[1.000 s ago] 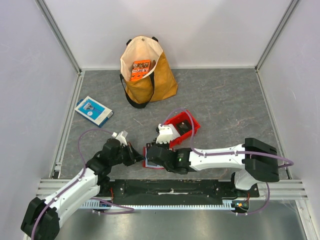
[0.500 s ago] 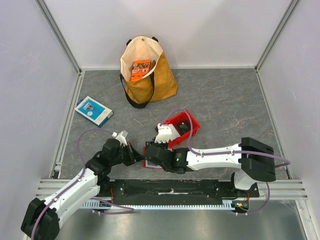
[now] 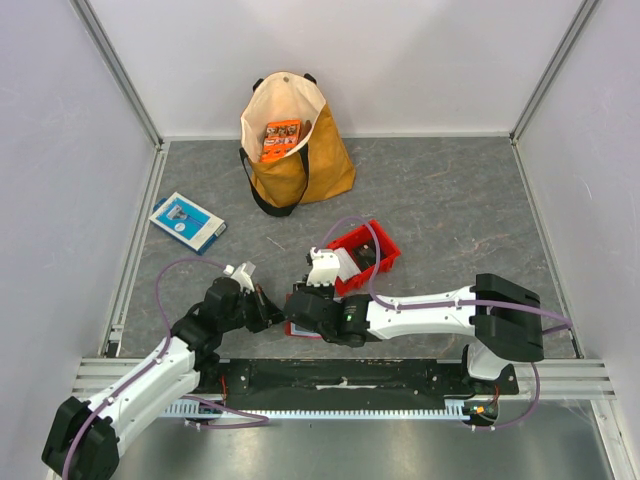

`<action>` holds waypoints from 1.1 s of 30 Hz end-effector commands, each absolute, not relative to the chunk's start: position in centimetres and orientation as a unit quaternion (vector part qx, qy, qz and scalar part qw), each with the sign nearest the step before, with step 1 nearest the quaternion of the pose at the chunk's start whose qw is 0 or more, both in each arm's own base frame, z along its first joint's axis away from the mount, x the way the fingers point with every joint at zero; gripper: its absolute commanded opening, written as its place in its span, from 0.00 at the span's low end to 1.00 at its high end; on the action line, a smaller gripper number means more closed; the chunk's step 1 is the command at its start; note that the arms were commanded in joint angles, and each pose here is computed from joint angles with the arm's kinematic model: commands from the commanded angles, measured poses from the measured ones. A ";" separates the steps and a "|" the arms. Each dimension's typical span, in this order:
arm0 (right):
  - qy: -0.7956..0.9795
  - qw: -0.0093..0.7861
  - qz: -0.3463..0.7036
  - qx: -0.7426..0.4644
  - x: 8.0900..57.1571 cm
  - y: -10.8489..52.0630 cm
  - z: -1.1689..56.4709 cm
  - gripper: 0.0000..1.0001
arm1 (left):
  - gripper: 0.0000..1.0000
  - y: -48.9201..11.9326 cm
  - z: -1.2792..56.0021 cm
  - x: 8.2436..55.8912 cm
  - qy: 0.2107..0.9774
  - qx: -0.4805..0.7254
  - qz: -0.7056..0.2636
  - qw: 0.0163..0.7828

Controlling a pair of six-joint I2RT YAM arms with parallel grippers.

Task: Put the credit cards into the card holder
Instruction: Insert the credit card into the card holder.

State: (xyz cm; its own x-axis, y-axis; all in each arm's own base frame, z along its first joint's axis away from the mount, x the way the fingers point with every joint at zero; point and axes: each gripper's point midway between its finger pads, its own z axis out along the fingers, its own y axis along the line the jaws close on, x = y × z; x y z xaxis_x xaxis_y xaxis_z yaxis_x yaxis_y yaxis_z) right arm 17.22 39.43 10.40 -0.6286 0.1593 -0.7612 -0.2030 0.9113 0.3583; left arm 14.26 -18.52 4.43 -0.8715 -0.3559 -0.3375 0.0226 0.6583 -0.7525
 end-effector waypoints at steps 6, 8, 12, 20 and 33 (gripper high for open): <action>0.871 0.452 0.190 -0.005 17.7 38.3 11.8 0.00 | 0.02 -18.8 5.0 14.3 0.875 -0.097 -0.412 0.233; 0.871 0.454 0.189 -0.006 17.8 38.1 12.1 0.00 | 0.02 -18.8 5.0 14.3 0.875 -0.098 -0.412 0.235; 0.869 0.461 0.180 -0.010 17.9 37.6 12.6 0.00 | 0.02 -18.8 5.1 14.3 0.875 -0.097 -0.412 0.235; 0.874 0.467 0.131 -0.029 18.1 36.2 12.6 0.00 | 0.02 -18.9 5.3 14.4 0.875 -0.096 -0.412 0.236; 0.873 0.472 0.123 -0.011 17.6 33.0 14.1 0.00 | 0.02 -18.7 4.8 14.4 0.879 -0.096 -0.404 0.235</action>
